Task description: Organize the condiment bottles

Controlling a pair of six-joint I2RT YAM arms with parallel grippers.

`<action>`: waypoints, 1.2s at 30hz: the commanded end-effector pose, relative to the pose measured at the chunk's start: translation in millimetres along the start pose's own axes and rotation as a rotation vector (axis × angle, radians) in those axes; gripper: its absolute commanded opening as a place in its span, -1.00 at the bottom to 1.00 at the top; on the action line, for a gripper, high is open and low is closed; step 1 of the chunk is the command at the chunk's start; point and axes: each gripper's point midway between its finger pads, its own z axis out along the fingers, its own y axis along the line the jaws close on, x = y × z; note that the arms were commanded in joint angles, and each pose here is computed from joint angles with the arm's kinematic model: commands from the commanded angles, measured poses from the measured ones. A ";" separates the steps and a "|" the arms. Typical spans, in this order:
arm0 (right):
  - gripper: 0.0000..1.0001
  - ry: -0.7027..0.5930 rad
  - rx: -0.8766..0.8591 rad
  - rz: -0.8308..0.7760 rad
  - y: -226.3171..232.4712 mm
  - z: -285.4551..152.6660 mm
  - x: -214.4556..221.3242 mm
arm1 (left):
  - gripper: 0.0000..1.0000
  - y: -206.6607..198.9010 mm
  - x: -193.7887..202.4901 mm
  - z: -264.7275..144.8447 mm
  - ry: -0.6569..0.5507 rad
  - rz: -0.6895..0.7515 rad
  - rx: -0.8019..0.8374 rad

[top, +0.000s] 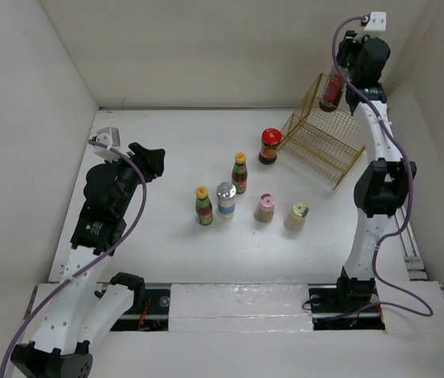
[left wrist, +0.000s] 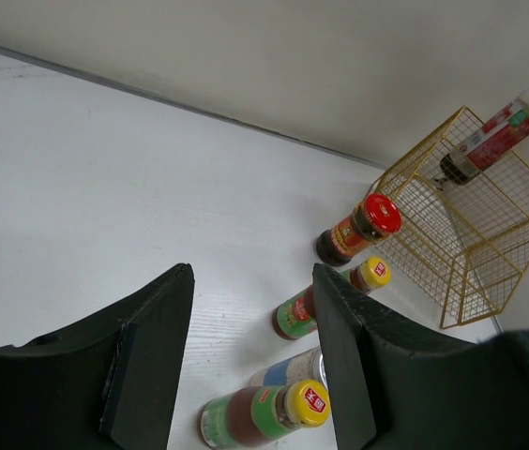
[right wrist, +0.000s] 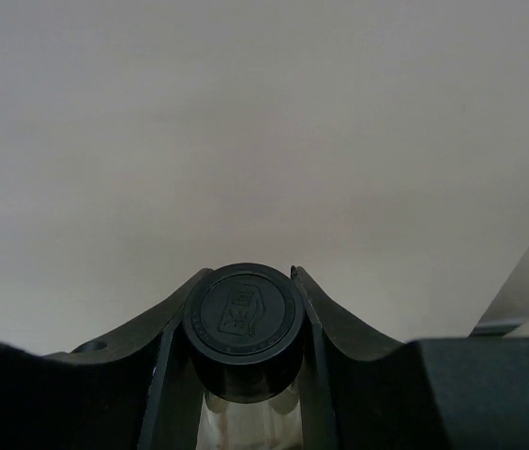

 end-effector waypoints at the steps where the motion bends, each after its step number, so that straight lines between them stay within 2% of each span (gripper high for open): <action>1: -1.00 -0.209 -0.007 0.001 4.3 -11.0 -68.0 | -0.01 -4.0 -11.8 -0.6 -0.041 -0.004 0.013; 8: -0.98 -0.136 -0.025 0.011 15.9 -12.0 -16.3 | -0.01 -5.2 -13.8 -0.4 -0.049 -0.005 0.017; 17: -0.89 -0.073 -0.024 0.029 20.5 -13.9 23.3 | -0.01 -6.0 -12.1 -2.8 -0.047 -0.004 0.027; 21: -0.60 -0.056 -0.014 0.038 18.6 -19.1 31.3 | -0.01 -7.3 -14.7 -5.5 -0.056 -0.005 0.032; 22: -0.25 -0.058 -0.014 0.038 18.6 -19.3 33.3 | -0.01 -7.3 -14.7 -5.5 -0.056 -0.005 0.032; 24: 0.09 -0.069 -0.014 0.039 18.5 -21.0 26.2 | -0.01 -8.7 -13.9 -5.7 -0.052 -0.005 0.040; 25: 0.32 -0.081 -0.014 0.039 18.5 -23.1 18.3 | -0.01 -8.7 -13.9 -5.7 -0.052 -0.005 0.040; 27: 0.53 -0.092 -0.005 0.040 16.6 -28.9 6.3 | -0.01 -8.7 -13.9 -5.7 -0.052 -0.005 0.040; 30: 0.71 -0.125 -0.006 0.042 16.3 -37.5 -26.3 | -0.01 -7.6 -11.7 -3.4 -0.044 -0.004 0.036; 33: 0.65 -0.150 -0.064 0.046 34.2 -58.9 -58.7 | 0.01 -6.4 -9.7 -3.6 -0.036 -0.004 0.031; 34: 0.48 -0.138 -0.117 0.045 47.3 -67.5 -62.0 | 0.01 -5.0 -10.5 -3.4 -0.040 -0.004 0.023; 35: 0.22 -0.117 -0.183 0.048 69.7 -78.7 -61.8 | 0.01 -5.0 -10.5 -3.4 -0.040 -0.004 0.023; 36: -0.44 -0.102 -0.243 0.062 85.9 -99.3 -62.0 | 0.01 -3.9 -8.3 -1.2 -0.033 -0.004 0.019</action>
